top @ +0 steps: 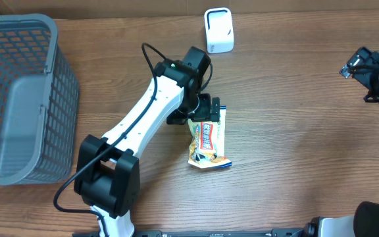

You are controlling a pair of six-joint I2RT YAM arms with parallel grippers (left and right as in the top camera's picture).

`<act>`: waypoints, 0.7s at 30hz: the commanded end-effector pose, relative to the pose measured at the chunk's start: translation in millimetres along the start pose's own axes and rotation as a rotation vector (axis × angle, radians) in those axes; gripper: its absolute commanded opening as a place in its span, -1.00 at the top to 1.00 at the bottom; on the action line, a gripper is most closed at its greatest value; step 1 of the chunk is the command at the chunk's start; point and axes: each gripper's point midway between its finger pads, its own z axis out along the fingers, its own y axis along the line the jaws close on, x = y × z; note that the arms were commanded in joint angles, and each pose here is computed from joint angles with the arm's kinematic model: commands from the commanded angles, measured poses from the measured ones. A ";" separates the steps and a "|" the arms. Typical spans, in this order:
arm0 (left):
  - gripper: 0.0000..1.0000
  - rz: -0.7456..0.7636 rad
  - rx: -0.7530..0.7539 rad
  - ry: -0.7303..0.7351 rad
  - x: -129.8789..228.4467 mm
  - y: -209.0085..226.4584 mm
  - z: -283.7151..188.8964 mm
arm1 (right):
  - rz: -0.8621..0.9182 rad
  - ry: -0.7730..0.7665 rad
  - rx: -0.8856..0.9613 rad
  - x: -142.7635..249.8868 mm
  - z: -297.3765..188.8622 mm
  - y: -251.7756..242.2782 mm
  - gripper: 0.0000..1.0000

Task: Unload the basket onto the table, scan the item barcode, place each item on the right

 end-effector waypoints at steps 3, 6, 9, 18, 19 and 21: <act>-0.86 0.003 0.078 0.153 23.3 -1.9 49.2 | 0.008 0.007 -0.004 1.9 2.5 0.0 -1.00; -0.81 -0.014 0.059 0.189 26.9 3.4 62.5 | 0.008 0.012 -0.001 3.0 5.1 -0.6 -1.00; -0.80 -0.022 0.034 0.209 28.3 9.5 71.9 | 0.008 0.017 0.001 4.2 6.9 -1.3 -1.00; 0.02 -0.022 0.044 0.222 23.9 15.4 83.2 | 0.008 0.014 -0.001 3.3 7.2 -0.8 -1.00; 0.32 -0.022 0.044 0.222 23.7 15.5 83.2 | 0.008 0.013 -0.001 3.1 7.2 -0.7 -1.00; 0.92 -0.025 0.043 0.220 23.0 16.6 83.0 | 0.008 0.011 -0.002 2.7 7.3 -0.5 -1.00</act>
